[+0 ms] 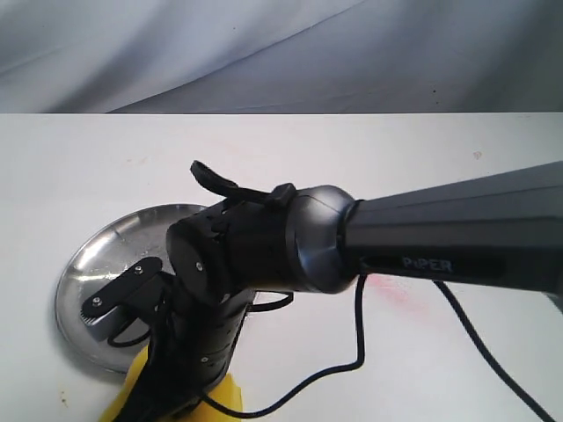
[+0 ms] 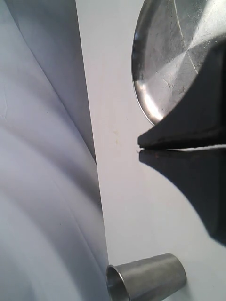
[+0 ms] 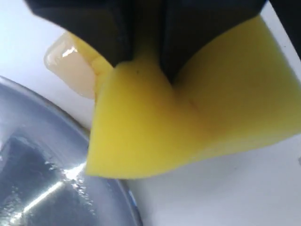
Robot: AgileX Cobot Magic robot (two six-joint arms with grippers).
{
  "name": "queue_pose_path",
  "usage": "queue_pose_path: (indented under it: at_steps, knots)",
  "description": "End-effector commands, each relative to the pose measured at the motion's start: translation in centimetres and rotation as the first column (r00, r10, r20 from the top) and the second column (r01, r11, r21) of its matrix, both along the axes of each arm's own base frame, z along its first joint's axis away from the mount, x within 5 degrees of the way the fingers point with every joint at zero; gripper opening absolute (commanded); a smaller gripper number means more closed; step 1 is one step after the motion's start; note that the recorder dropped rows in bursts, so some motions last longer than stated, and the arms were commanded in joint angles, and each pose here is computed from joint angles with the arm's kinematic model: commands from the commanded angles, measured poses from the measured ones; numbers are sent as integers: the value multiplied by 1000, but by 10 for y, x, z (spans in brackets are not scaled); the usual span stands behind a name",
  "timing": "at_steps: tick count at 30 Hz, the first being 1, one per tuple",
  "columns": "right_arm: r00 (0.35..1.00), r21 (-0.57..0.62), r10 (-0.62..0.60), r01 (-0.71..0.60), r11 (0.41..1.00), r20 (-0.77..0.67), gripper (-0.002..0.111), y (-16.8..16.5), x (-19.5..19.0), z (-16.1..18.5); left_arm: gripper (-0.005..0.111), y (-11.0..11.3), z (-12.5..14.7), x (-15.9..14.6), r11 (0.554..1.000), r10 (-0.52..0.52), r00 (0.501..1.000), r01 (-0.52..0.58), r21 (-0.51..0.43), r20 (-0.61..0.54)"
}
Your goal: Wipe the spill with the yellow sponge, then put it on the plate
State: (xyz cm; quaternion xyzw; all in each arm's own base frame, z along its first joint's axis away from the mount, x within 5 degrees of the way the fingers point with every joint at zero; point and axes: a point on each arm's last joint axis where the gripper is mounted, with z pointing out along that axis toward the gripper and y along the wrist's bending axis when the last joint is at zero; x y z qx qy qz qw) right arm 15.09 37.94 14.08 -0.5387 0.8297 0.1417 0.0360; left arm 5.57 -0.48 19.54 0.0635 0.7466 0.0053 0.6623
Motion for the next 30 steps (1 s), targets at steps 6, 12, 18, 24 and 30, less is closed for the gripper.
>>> queue_pose_path:
  at_steps: [6, 12, 18, 24, 30]
  knots:
    - [967, -321, -230, 252, 913, 105, 0, -78, 79, -26, 0, 0, -1, 0, 1000, -6, 1000, 6, -3, 5]
    - [983, -310, -175, 185, 933, 61, 0, -59, 52, -28, 0, 0, -1, 0, 1000, -6, 1000, 6, -3, 5]
    - [999, -130, 10, -6, 992, 33, 0, 3, -9, -3, 0, 0, -1, 0, 1000, -6, 1000, 6, -3, 5]
    - [997, 47, 57, -59, 997, 42, 0, 35, -16, 29, 0, 0, -1, 0, 1000, -6, 1000, 6, -3, 5]
    - [998, -56, 32, -28, 998, 59, 0, 20, 6, 21, 0, 0, -1, 0, 1000, -6, 1000, 6, -3, 5]
